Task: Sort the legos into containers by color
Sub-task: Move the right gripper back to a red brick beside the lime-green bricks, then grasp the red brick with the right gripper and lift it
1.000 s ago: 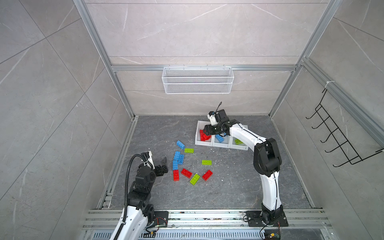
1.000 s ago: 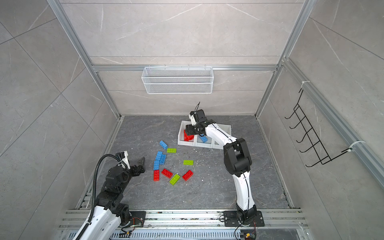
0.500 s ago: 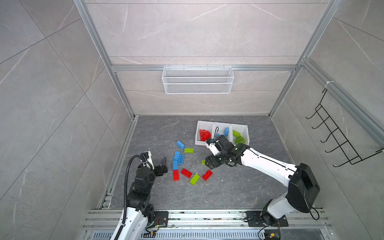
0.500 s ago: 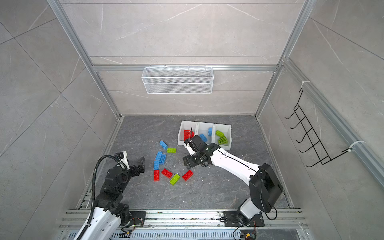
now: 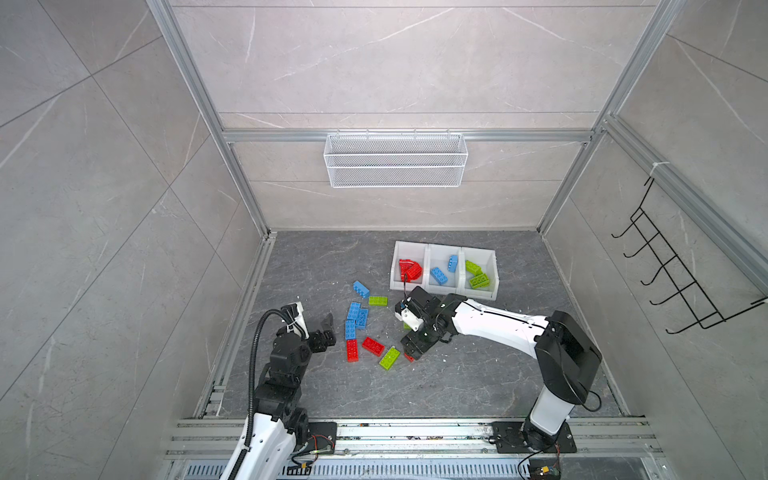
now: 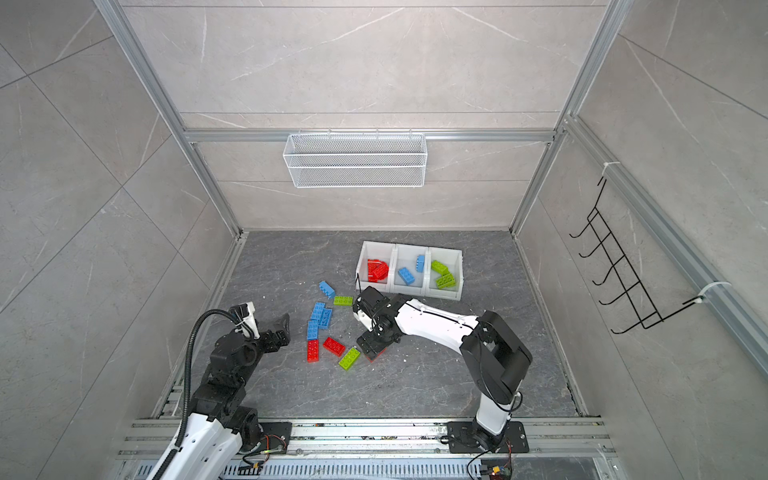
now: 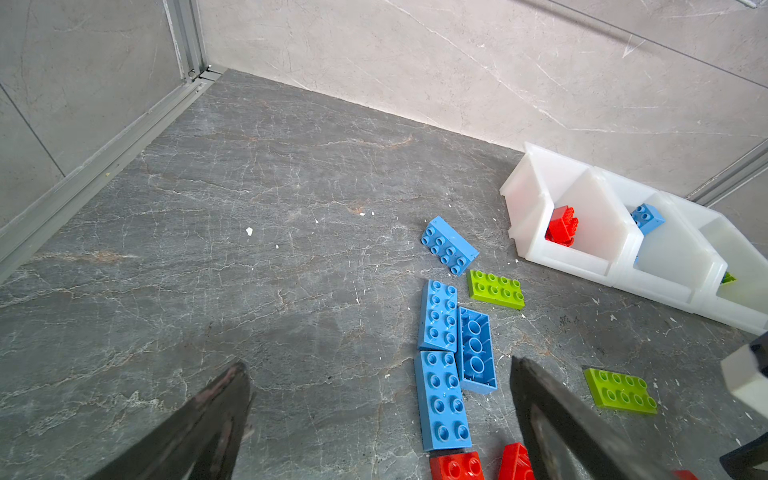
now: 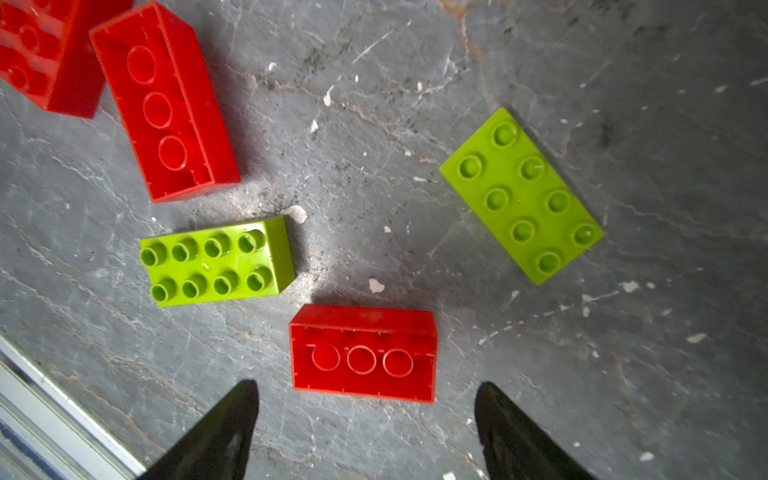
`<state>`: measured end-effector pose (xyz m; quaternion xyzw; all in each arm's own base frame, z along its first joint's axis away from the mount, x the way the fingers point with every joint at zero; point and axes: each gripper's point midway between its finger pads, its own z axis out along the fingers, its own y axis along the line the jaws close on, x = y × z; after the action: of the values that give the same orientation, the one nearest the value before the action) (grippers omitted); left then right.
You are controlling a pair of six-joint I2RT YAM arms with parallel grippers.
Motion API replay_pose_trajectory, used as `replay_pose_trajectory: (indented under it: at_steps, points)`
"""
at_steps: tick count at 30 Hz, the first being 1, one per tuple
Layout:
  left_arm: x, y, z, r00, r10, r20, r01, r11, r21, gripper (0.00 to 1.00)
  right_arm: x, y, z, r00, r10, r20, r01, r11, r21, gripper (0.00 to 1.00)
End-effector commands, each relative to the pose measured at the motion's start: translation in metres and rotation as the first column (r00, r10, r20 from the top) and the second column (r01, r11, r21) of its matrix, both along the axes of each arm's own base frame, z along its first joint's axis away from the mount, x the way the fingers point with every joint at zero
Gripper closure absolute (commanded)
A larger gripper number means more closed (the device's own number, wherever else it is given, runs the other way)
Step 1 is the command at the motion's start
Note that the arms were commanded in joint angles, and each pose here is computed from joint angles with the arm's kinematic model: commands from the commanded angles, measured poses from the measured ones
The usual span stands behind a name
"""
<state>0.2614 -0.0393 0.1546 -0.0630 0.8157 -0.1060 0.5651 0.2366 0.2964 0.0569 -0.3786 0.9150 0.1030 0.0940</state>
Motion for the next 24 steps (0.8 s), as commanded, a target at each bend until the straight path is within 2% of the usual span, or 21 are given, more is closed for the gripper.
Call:
replay_pose_trajectory:
  at_steps: [1, 11, 18, 24]
  points:
    - [0.002, 0.003, 0.007, 1.0, 0.017, 0.025, -0.017, 1.0, -0.007, 0.0, 0.0, 0.006, -0.005, 0.999, 0.045, 0.002, -0.045, 0.998, -0.041, 0.15]
    - [0.002, 0.002, 0.006, 1.0, 0.013, 0.023, -0.013, 1.0, -0.005, 0.0, -0.002, 0.001, -0.028, 0.999, 0.045, -0.004, -0.045, 0.99, -0.132, 0.18]
    - [0.003, 0.001, 0.006, 1.0, 0.009, 0.02, -0.008, 1.0, -0.004, 0.0, -0.002, -0.001, -0.03, 0.999, 0.049, -0.008, -0.049, 0.987, -0.151, 0.3]
    - [0.003, 0.001, 0.006, 1.0, 0.009, 0.018, -0.009, 1.0, -0.003, 0.0, 0.004, 0.005, -0.014, 0.999, 0.035, 0.035, -0.031, 0.994, -0.101, 0.38]
